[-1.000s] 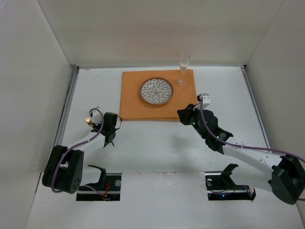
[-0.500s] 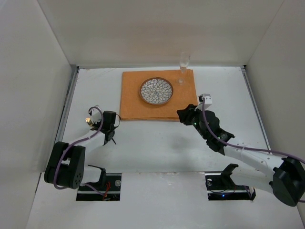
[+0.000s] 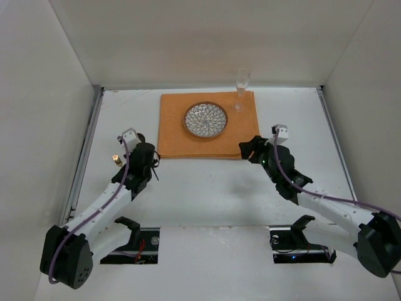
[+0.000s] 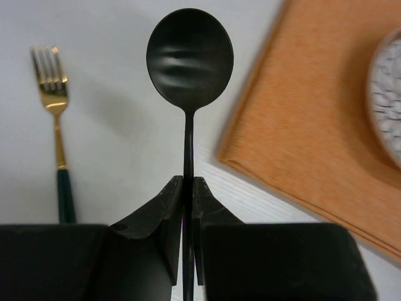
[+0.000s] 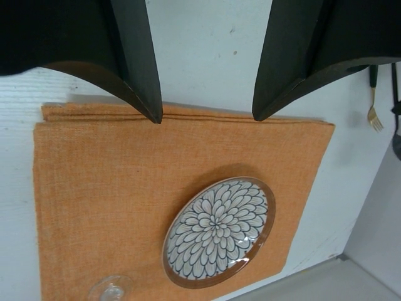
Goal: Set the dinner table for one person
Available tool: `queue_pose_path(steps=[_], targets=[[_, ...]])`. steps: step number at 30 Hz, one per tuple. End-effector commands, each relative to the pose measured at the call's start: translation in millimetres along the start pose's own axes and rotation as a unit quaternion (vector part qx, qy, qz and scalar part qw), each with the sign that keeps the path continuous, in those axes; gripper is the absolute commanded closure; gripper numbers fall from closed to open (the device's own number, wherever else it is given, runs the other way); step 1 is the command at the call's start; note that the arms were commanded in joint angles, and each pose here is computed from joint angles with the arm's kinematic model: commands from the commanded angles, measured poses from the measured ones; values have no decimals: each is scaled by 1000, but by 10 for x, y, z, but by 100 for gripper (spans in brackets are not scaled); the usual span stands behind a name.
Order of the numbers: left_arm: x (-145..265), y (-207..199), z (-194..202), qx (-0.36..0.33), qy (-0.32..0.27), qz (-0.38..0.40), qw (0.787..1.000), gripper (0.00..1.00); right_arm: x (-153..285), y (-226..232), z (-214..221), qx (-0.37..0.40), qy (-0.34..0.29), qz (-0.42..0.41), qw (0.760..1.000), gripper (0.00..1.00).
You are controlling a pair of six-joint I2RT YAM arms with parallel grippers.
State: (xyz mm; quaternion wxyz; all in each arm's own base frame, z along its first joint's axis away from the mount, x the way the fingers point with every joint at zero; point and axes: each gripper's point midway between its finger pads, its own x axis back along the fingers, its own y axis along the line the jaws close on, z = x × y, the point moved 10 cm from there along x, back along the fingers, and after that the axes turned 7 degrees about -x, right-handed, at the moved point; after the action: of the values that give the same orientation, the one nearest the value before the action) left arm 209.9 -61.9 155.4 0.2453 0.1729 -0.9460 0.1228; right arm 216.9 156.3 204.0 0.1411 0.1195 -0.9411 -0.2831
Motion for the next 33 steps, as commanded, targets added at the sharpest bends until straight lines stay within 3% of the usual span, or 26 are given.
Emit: queue_pose_path(steps=[1, 3, 5, 8, 15, 19, 24, 33], targets=[[233, -292, -341, -5, -38, 54, 998, 100, 11, -4, -172, -36, -55, -2, 998, 40], [327, -547, -395, -12, -40, 95, 995, 100, 11, -71, -198, -44, -63, 14, 997, 50], [409, -864, -434, -17, -48, 141, 989, 100, 29, -145, -221, -56, -75, 25, 995, 72], [533, -1399, -474, -27, -45, 211, 976, 100, 18, -298, -259, -80, -92, 58, 991, 81], [479, -2500, -449, -25, -30, 314, 949, 100, 33, -436, -298, -104, -100, 67, 987, 68], [349, -3041, -316, -19, -7, 347, 938, 100, 60, -486, -317, -109, -116, 79, 984, 45], [92, -3515, -80, -11, 18, 354, 935, 100, 130, -509, -366, -120, -134, 80, 980, 43], [-291, -3889, 229, 2, 39, 336, 941, 100, 117, -537, -373, -124, -133, 82, 980, 42]])
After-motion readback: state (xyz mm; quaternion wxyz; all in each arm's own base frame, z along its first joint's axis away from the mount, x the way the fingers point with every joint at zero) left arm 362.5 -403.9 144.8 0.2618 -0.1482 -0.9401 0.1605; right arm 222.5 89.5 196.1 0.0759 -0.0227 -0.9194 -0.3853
